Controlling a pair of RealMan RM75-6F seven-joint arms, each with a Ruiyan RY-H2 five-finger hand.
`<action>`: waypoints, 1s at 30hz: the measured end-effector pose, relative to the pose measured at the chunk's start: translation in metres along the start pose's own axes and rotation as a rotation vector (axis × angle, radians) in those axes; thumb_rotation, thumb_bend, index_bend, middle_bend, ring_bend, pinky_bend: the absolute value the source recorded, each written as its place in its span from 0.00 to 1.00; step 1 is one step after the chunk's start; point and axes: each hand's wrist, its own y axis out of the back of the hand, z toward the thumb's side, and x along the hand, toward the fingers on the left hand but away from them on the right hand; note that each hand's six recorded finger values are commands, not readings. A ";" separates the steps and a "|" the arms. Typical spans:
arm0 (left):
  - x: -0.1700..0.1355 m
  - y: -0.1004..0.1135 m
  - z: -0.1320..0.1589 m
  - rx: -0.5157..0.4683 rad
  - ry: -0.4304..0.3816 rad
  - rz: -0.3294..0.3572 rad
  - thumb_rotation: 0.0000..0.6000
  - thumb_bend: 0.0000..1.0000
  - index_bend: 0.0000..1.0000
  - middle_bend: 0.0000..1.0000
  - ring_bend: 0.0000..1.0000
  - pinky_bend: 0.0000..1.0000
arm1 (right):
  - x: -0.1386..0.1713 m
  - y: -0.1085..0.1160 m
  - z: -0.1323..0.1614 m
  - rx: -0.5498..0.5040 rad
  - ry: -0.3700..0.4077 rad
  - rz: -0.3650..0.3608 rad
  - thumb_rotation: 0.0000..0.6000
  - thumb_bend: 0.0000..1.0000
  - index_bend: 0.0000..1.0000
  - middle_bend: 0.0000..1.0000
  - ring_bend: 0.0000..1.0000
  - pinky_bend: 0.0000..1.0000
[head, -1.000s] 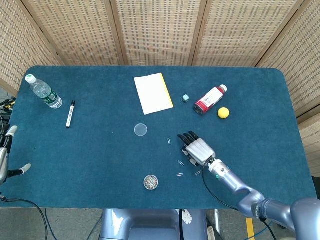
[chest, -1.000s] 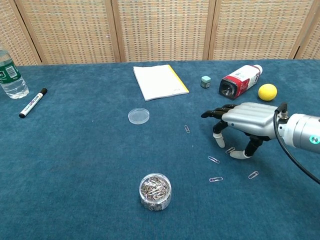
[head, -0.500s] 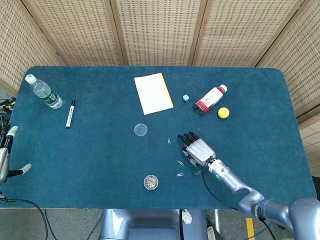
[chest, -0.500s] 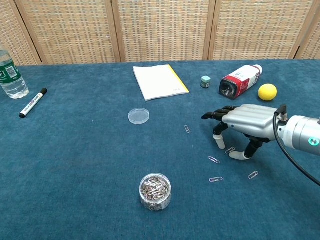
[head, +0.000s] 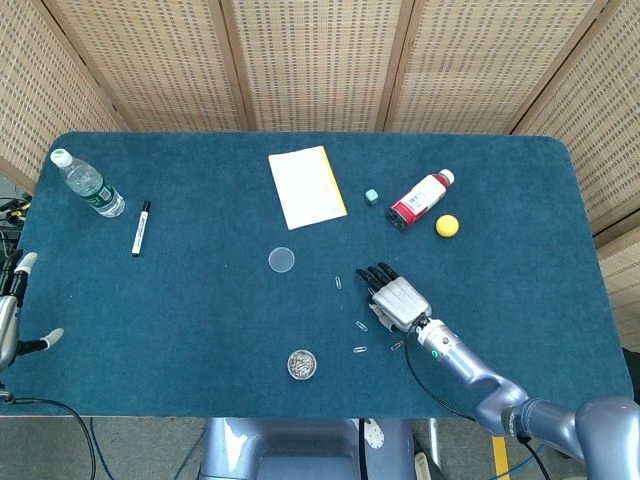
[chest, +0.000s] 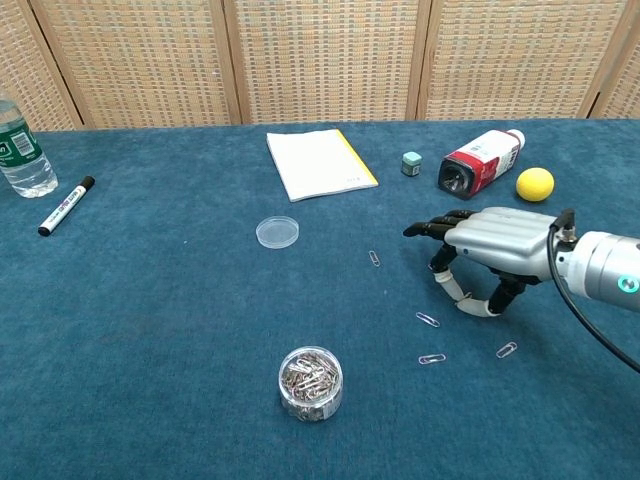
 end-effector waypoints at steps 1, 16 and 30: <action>0.000 0.000 0.000 0.000 0.000 0.001 1.00 0.03 0.00 0.00 0.00 0.00 | 0.000 0.000 0.000 0.000 -0.001 -0.003 1.00 0.39 0.63 0.01 0.00 0.04; 0.001 0.001 -0.001 -0.010 0.000 -0.002 1.00 0.03 0.00 0.00 0.00 0.00 | 0.011 0.052 0.013 -0.047 0.052 -0.172 1.00 0.39 0.64 0.04 0.00 0.04; -0.002 0.002 0.002 -0.010 -0.019 -0.001 1.00 0.03 0.00 0.00 0.00 0.00 | 0.035 0.090 0.091 -0.059 0.348 -0.220 1.00 0.39 0.64 0.05 0.00 0.05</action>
